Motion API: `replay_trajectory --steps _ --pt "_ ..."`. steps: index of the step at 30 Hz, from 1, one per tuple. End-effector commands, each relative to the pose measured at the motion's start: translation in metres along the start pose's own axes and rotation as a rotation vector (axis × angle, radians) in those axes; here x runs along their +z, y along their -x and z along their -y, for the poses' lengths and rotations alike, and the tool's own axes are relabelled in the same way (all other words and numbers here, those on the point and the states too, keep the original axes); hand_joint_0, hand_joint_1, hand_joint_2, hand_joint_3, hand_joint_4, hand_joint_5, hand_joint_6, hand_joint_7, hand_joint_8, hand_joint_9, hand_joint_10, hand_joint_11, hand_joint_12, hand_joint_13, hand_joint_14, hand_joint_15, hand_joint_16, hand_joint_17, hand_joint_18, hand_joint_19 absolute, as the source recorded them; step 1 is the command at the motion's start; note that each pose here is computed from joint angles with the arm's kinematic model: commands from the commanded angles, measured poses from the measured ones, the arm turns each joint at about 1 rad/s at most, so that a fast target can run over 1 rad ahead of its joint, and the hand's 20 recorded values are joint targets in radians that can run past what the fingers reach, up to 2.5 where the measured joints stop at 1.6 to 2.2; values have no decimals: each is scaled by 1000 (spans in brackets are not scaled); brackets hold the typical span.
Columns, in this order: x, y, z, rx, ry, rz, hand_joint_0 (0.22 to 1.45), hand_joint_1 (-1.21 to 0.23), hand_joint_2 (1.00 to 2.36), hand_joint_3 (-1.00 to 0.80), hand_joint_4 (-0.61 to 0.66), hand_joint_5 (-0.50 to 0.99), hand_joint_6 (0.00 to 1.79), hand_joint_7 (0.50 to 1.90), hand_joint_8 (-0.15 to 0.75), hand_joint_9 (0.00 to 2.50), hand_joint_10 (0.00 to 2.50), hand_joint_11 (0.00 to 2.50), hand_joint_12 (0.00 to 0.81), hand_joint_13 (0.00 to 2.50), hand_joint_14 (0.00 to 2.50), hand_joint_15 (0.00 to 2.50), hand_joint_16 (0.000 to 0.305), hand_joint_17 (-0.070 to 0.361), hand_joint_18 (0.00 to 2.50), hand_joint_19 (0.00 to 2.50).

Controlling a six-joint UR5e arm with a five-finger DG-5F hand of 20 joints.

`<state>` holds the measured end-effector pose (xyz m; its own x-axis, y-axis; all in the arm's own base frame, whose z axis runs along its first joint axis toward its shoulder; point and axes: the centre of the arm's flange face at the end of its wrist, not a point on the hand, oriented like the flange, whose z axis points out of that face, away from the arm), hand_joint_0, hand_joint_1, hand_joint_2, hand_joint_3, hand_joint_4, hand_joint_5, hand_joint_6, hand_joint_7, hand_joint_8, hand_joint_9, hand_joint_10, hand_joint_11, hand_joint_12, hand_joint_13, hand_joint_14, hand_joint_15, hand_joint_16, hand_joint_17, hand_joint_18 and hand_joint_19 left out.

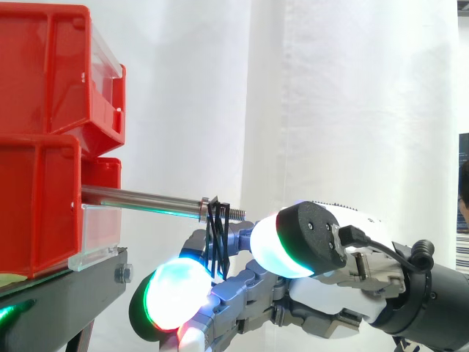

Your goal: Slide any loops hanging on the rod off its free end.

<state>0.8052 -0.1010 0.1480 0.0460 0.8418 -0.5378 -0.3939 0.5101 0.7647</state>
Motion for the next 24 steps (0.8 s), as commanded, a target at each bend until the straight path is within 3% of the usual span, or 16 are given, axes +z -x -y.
replay_trajectory --steps 1,16,24 --pt "1 -1 -1 -1 2 1 586 -598 1007 -415 303 -121 503 1086 319 901 10 358 377 773 10 288 48 107 699 459" --pt "1 -2 -1 -1 4 -2 593 -610 1007 -416 244 -93 500 1273 321 908 10 375 379 785 10 294 47 106 719 459" --pt "0 2 -1 -2 4 2 617 -589 1013 -338 211 -98 582 1210 322 921 12 386 377 790 11 298 46 104 718 470"
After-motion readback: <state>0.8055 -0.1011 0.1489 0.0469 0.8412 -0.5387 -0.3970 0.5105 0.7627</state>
